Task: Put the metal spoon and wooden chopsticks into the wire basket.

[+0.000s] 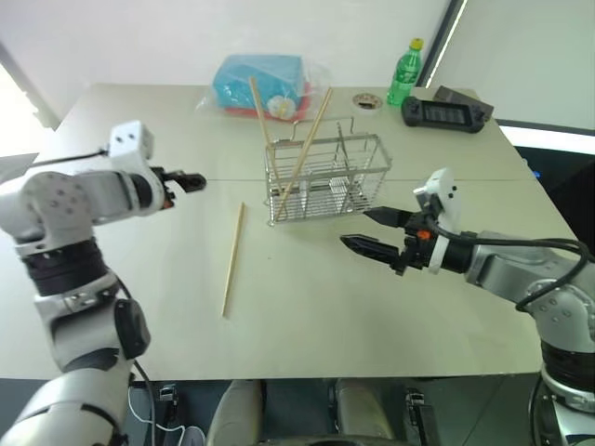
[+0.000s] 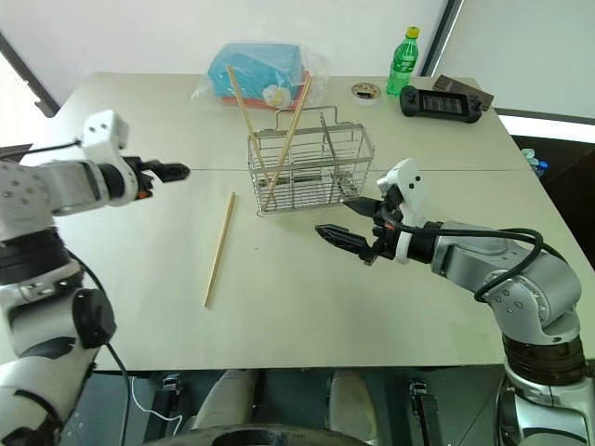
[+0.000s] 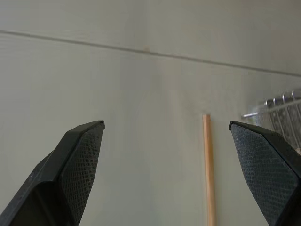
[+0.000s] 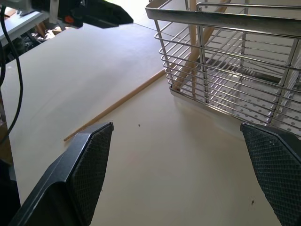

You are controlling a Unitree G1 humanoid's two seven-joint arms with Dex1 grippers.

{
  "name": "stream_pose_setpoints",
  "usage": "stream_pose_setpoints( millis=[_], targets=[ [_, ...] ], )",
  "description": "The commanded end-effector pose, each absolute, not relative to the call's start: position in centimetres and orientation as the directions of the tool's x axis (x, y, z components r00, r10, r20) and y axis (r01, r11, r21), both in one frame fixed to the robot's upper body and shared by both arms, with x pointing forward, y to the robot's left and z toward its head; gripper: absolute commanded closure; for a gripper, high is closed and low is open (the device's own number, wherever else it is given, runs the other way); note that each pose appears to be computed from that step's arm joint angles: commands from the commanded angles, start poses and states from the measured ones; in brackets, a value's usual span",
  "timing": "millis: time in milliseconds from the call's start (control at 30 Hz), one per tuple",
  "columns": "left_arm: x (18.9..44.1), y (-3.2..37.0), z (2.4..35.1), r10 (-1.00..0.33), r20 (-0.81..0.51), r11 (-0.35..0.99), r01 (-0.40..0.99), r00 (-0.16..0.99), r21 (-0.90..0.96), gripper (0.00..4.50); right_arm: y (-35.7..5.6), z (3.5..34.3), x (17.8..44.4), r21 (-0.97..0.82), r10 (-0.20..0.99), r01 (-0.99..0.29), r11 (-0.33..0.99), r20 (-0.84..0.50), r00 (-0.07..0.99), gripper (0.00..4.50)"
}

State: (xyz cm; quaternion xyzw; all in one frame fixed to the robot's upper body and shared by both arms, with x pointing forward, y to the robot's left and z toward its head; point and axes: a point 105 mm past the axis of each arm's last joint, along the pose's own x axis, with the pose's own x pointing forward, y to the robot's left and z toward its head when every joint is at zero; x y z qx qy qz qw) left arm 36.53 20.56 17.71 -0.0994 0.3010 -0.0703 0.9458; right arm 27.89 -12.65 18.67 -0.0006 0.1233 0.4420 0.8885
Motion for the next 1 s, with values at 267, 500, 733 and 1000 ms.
stream_pose_setpoints(
  millis=[267, 500, 733, 1000],
  targets=[
    [38.0, 16.9, 14.6, -0.186, -0.595, 0.981, 0.178, 0.782, -0.074, 0.02, -12.9, 19.0, 26.8, 0.073, 0.780, -0.785, 0.615, -0.207, 0.591, 0.00],
    [39.8, 15.4, 11.2, -0.193, -0.628, 0.975, 0.217, 0.754, -0.039, 0.02, -12.8, 19.1, 26.5, 0.076, 0.770, -0.772, 0.631, -0.190, 0.610, 0.00],
    [40.2, 13.9, 9.1, -0.259, -0.655, 0.961, 0.259, 0.710, -0.099, 0.88, -13.0, 19.2, 26.4, 0.077, 0.760, -0.761, 0.644, -0.181, 0.624, 0.00],
    [40.0, 13.0, 9.0, -0.304, -0.655, 0.951, 0.256, 0.692, -0.172, 4.45, -13.1, 19.4, 26.5, 0.085, 0.758, -0.757, 0.648, -0.171, 0.629, 0.00]
  ],
)
